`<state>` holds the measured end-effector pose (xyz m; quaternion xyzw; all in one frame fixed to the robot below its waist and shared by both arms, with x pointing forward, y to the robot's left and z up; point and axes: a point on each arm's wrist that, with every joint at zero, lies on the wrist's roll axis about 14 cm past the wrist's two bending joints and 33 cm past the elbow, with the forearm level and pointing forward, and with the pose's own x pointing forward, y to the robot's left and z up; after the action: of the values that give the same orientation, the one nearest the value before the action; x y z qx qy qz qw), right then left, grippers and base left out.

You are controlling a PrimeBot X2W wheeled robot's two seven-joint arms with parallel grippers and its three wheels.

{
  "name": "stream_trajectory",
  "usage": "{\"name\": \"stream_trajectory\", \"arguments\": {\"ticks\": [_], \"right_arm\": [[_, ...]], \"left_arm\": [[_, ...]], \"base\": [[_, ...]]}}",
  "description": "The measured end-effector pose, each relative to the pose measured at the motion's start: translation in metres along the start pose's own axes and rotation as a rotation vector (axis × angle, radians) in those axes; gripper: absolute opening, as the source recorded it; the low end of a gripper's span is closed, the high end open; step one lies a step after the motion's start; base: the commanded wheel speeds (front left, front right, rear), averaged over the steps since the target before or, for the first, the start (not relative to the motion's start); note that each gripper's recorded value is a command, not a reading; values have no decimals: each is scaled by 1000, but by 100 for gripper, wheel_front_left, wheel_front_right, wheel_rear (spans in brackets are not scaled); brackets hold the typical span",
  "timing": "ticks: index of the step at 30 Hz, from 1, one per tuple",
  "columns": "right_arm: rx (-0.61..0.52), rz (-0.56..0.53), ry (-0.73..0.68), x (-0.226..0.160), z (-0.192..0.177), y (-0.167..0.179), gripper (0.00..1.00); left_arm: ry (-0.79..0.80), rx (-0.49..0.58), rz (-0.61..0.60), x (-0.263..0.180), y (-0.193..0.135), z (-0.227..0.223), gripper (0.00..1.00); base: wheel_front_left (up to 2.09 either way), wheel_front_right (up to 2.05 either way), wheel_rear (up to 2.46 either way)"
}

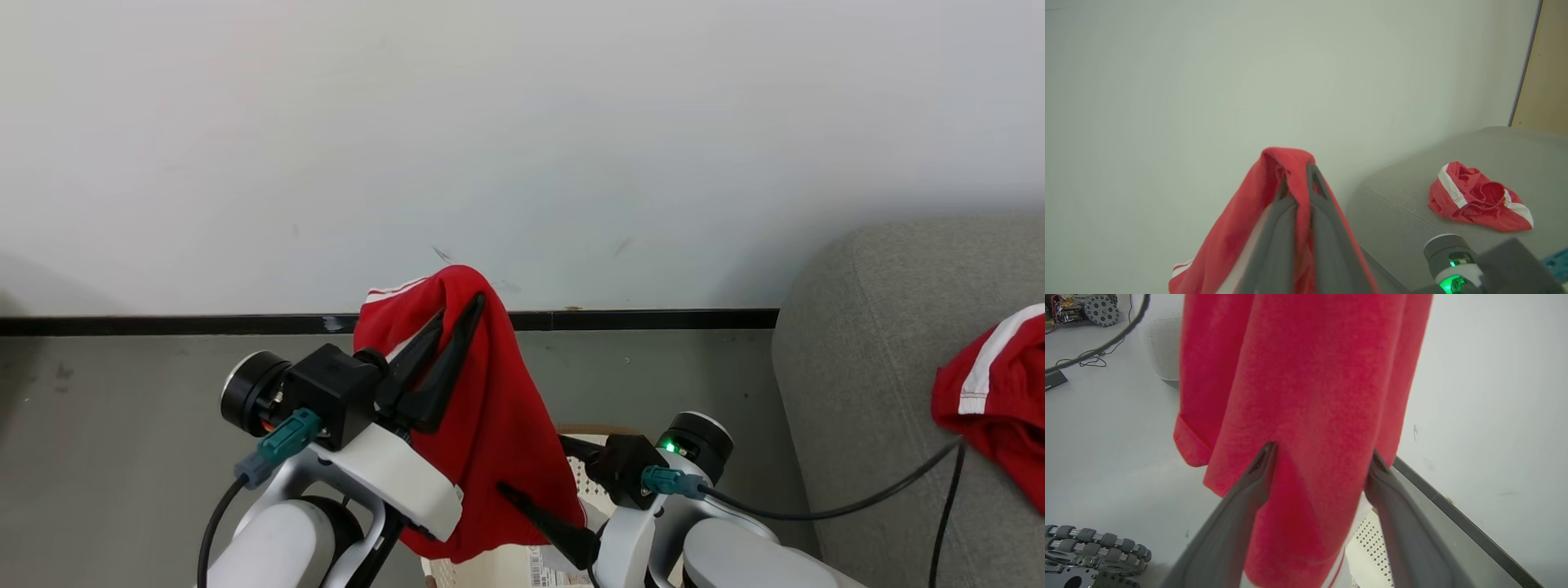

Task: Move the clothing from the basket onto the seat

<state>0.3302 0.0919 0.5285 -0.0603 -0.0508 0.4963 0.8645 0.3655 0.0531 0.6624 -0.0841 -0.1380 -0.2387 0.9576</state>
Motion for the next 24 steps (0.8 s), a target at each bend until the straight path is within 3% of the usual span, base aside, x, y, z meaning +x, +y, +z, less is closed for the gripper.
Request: {"name": "stream_trajectory", "arguments": {"ticks": [1,2,4,5,6,14,17,18,21,24], "right_arm": [[4,7,1,1,0,2,74],[6,19,4,3,-1,4,46],[5,34,11,5,-2,7,30],[2,42,14,6,-3,8,6],[2,45,11,7,-2,8,0],[39,-9,-17,8,7,-10,0],[48,-64,-29,0,10,-29,0],[52,-89,-32,-4,11,-36,0],[73,-177,-40,-21,9,-60,0],[94,-284,-64,-41,12,-88,0]], "left_arm": [[-4,-1,0,0,0,1,0],[-6,-3,0,0,0,2,0],[-3,-6,1,0,-1,2,0],[-1,-7,1,1,0,1,0],[0,-8,2,1,0,1,0],[-12,-30,36,5,8,1,0],[-8,-42,54,6,12,-3,18],[-1,-50,58,5,13,-7,31],[32,-65,65,2,13,-21,37],[61,-85,61,1,10,-32,37]], "base": [[0,0,0],[0,0,0],[0,0,0],[0,0,0],[0,0,0],[0,0,0],[0,0,0],[0,0,0],[0,0,0],[0,0,0]]}}
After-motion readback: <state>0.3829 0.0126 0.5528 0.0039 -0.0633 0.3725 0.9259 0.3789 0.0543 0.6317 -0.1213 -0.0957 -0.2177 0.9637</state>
